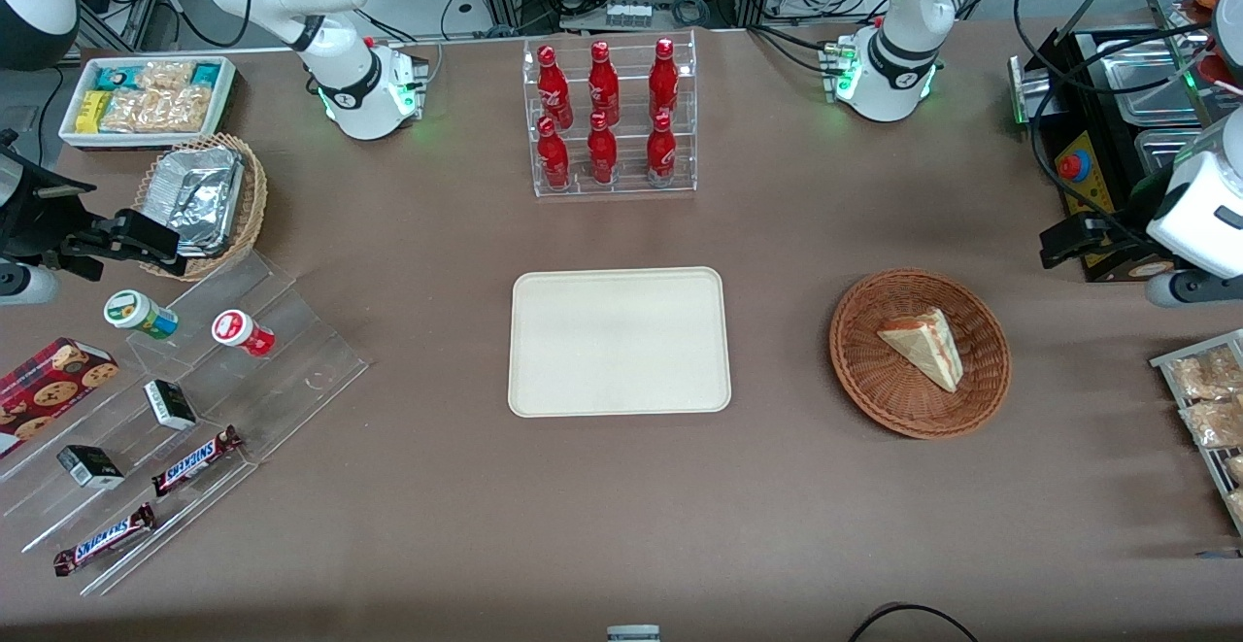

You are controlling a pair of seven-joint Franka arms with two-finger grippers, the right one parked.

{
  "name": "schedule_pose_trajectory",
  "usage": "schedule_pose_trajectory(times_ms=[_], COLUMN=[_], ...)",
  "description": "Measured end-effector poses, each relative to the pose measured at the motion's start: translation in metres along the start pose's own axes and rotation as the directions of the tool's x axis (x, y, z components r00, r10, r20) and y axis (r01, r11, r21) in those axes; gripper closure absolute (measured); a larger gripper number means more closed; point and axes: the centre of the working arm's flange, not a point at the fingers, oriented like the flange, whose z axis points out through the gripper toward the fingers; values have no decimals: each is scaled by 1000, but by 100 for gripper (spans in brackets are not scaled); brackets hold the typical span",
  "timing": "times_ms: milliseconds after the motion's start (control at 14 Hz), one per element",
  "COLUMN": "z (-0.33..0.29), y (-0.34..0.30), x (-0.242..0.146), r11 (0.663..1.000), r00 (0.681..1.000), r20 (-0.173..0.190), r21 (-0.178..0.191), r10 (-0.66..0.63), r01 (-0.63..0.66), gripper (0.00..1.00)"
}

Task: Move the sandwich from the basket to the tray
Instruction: 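Move the left gripper over the wrapped sandwich in the wicker basket, then lower the left gripper onto the sandwich and close on it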

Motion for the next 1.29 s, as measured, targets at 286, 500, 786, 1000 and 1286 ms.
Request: schedule_pose_trajectory(times_ms=[286,500,786,1000,1286], z=[19,80,173,223,274], y=[2,-5,-8,-5,-2], x=[10,37,48,39,21], r11=[1000,992,918,861,809], r00=[1000,992,915,855,801], r20=[5,-27,-77,-101,-120], r21=[6,-1,-41,-77,-118], r10=[-4,-127,-397,-508,-587], r01=[4,127,395,502,576], gripper=[0,0,0,0,0])
